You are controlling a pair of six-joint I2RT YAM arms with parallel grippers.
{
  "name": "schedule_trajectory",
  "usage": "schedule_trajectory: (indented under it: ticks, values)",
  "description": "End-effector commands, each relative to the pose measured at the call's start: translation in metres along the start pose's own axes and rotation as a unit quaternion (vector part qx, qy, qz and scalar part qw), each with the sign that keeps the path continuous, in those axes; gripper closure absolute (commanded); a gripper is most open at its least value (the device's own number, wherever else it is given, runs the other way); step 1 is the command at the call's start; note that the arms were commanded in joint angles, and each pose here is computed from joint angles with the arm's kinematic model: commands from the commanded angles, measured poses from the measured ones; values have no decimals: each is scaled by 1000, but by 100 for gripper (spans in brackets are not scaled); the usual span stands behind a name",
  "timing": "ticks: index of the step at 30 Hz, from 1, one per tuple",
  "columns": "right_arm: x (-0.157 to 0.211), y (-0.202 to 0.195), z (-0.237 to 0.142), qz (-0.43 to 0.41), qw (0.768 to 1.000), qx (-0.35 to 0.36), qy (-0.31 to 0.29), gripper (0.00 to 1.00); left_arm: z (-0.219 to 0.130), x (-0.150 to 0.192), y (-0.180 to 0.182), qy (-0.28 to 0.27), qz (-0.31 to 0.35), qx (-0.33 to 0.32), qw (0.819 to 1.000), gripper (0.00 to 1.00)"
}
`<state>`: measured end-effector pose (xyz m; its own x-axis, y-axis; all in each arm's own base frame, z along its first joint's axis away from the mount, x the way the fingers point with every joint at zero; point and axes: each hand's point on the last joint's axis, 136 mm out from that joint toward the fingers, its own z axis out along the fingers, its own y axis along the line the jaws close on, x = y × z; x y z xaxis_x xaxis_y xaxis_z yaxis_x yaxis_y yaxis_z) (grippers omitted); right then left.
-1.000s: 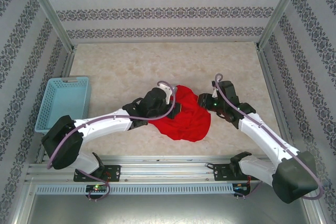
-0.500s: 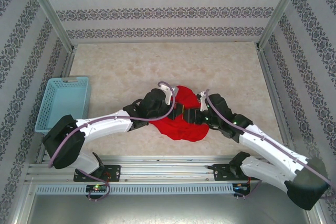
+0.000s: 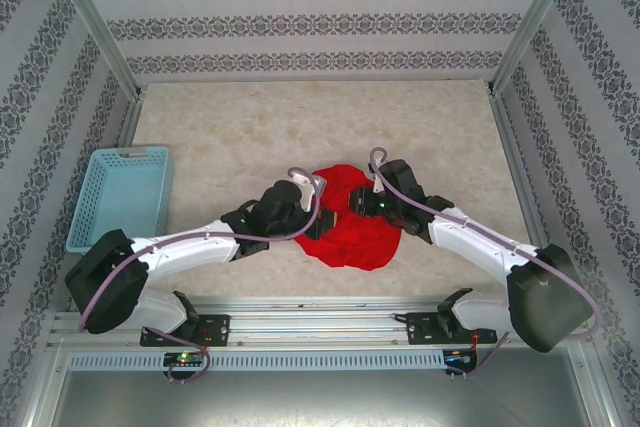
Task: Fold the inside-out t-shirt
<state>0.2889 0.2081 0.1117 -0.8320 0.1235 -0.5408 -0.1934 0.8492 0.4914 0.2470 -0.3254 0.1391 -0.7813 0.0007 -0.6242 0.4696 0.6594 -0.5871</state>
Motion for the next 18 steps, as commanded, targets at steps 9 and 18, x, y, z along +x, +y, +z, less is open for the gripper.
schedule_trajectory:
  ticks: [9, 18]
  values:
    - [20, 34, -8, -46, 998, -29, 19, 61, -5, 19, 28, -4, -12, -49, 999, 57]
    - [37, 35, -26, -45, 999, -12, 17, 60, -8, -9, 32, -26, 11, -103, 994, 49]
